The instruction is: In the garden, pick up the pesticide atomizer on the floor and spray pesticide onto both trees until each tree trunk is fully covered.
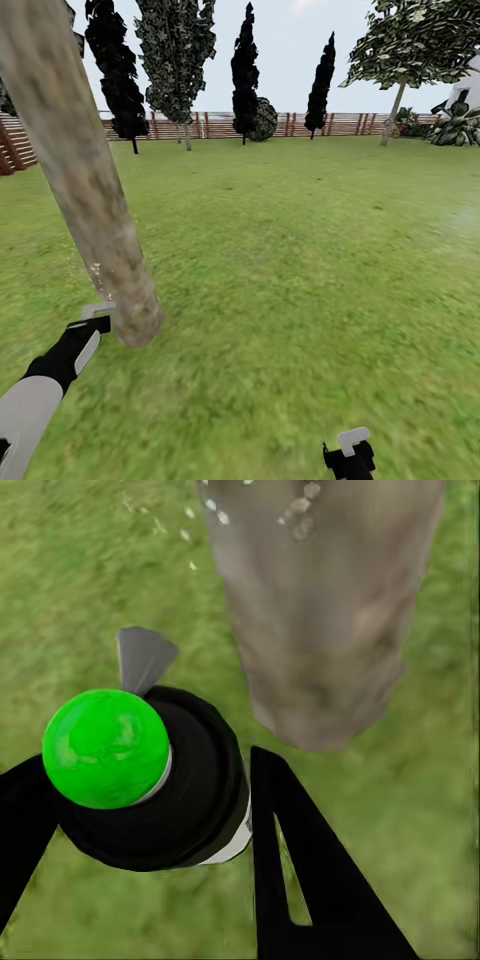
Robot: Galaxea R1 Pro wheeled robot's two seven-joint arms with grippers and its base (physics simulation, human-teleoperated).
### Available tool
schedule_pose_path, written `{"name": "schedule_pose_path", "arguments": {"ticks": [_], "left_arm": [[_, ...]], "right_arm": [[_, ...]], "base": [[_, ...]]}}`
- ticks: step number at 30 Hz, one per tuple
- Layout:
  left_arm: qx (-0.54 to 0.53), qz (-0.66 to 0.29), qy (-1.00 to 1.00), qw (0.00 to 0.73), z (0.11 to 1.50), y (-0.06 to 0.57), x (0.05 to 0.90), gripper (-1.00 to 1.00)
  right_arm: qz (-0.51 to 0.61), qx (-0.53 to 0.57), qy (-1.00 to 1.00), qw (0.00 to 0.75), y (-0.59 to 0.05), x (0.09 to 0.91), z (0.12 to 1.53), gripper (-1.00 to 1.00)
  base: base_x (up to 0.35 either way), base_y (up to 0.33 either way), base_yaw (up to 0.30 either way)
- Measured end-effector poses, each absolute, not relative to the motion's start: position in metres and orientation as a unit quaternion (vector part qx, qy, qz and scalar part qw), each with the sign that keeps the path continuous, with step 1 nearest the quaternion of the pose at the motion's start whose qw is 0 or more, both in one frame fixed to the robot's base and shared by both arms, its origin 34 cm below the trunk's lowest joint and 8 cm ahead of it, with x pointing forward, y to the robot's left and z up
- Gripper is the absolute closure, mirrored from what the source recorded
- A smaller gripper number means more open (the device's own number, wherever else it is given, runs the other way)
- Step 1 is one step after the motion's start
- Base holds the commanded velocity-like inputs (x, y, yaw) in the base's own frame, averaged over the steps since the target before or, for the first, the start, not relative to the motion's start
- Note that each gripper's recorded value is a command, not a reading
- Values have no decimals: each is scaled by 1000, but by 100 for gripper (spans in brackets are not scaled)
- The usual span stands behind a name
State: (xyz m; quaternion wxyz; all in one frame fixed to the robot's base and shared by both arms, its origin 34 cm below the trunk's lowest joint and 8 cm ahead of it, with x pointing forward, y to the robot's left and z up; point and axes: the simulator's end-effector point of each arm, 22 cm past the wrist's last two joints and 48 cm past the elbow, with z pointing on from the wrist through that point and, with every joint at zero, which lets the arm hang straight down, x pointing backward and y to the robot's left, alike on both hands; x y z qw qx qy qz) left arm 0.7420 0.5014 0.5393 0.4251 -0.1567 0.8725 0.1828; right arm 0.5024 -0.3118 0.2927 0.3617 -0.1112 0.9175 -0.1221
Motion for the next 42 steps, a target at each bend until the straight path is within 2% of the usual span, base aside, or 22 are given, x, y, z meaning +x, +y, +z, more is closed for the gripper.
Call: {"name": "schedule_pose_path", "arguments": {"ticks": [9,20,26,42], "left_arm": [[-154,193,861,445,595,517,763,100],[-144,179,862,452,608,506,772,100],[-92,110,877,459,647,461,791,100],[-87,118,874,463,653,461,791,100]], "right_arm": [[-117,-114,915,368,-311,486,289,-100],[-113,-114,916,367,-305,486,288,-100],[-113,-114,916,367,-304,486,288,-100],[-115,-113,916,367,-308,486,288,-100]], "base": [[232,-163,7],[7,-5,262],[0,0,267],[145,-190,9]]}}
